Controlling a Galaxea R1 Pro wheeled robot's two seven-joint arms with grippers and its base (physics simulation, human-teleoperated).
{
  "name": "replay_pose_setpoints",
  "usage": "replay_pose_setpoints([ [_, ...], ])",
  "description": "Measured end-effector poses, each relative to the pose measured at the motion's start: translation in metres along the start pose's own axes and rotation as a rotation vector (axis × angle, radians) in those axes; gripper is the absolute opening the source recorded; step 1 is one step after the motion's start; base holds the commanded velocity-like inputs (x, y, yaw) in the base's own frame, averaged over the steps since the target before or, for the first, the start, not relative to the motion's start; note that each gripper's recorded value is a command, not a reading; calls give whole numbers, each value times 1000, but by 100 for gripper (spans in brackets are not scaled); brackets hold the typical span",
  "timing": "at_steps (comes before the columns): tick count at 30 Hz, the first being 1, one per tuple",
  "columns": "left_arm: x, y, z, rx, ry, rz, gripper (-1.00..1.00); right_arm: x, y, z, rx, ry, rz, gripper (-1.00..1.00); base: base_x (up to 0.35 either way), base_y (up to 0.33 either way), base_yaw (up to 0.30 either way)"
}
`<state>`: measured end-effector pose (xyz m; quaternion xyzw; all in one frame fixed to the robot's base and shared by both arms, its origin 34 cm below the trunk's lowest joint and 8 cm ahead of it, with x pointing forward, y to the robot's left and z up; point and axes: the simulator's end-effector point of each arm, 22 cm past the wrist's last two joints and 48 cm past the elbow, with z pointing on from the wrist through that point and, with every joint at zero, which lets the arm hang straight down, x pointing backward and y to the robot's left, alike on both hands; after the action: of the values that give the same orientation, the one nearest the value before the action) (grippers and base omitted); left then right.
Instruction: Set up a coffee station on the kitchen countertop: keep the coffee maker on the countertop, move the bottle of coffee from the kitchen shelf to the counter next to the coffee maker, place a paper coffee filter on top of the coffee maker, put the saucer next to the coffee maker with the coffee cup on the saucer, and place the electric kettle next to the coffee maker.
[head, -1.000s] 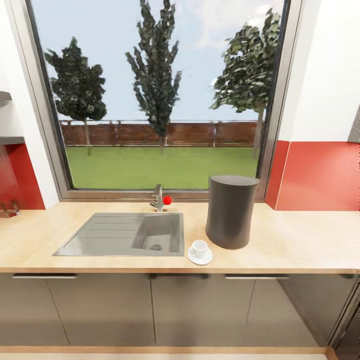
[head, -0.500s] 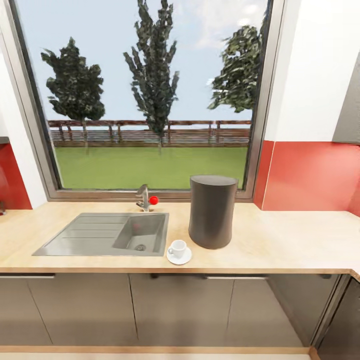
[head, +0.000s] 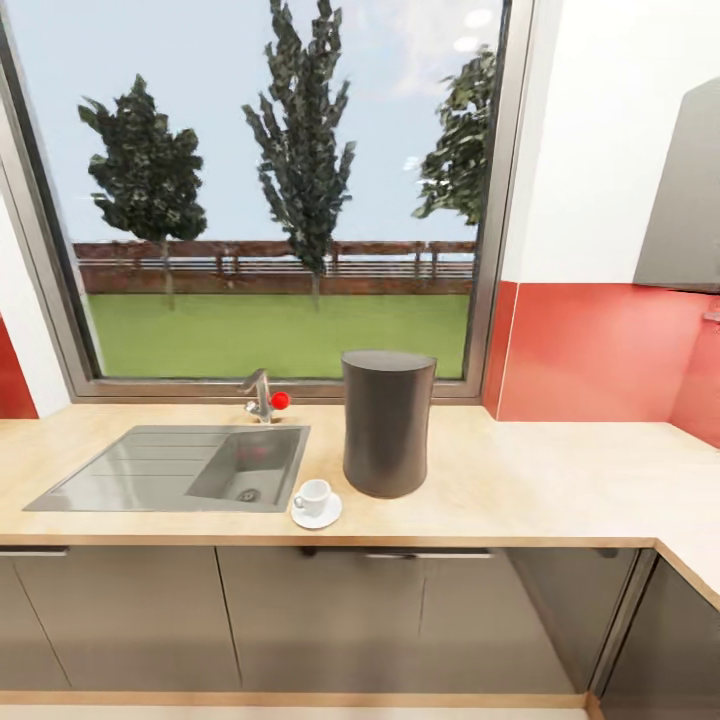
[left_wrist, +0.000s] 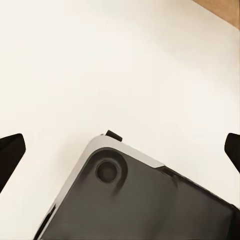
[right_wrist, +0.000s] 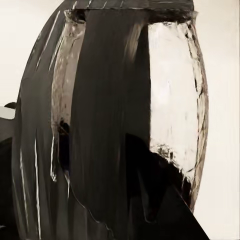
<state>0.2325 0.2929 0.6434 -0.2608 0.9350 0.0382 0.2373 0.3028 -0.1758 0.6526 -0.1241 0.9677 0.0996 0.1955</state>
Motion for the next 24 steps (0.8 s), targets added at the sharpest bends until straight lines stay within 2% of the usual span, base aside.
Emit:
replay_pose_setpoints([
  [3, 0, 0, 0, 0, 0, 0, 100, -1, -6, 0, 16, -4, 8, -100, 0, -328, 0],
  [5, 0, 0, 0, 0, 0, 0, 100, -2, -15, -1, 48, -12, 45, -100, 0, -328, 0],
  [6, 0, 0, 0, 0, 0, 0, 100, -3, -22, -2, 74, -17, 63, -100, 0, -204, 0],
  [8, -1, 0, 0, 0, -3, -1, 100, -16, -59, -6, 193, -54, 88, -100, 0, -74, 0],
  [14, 0, 0, 0, 0, -2, 0, 100, -20, -69, -8, 212, -66, 66, -100, -86, -12, 0],
  [19, 0, 0, 0, -1, -2, -1, 100, -19, -77, -10, 226, -67, 67, -100, -22, -1, 0],
  [24, 0, 1, 0, -2, -2, -1, 100, -32, -90, -13, 248, -95, 70, -100, -3, 0, 0],
])
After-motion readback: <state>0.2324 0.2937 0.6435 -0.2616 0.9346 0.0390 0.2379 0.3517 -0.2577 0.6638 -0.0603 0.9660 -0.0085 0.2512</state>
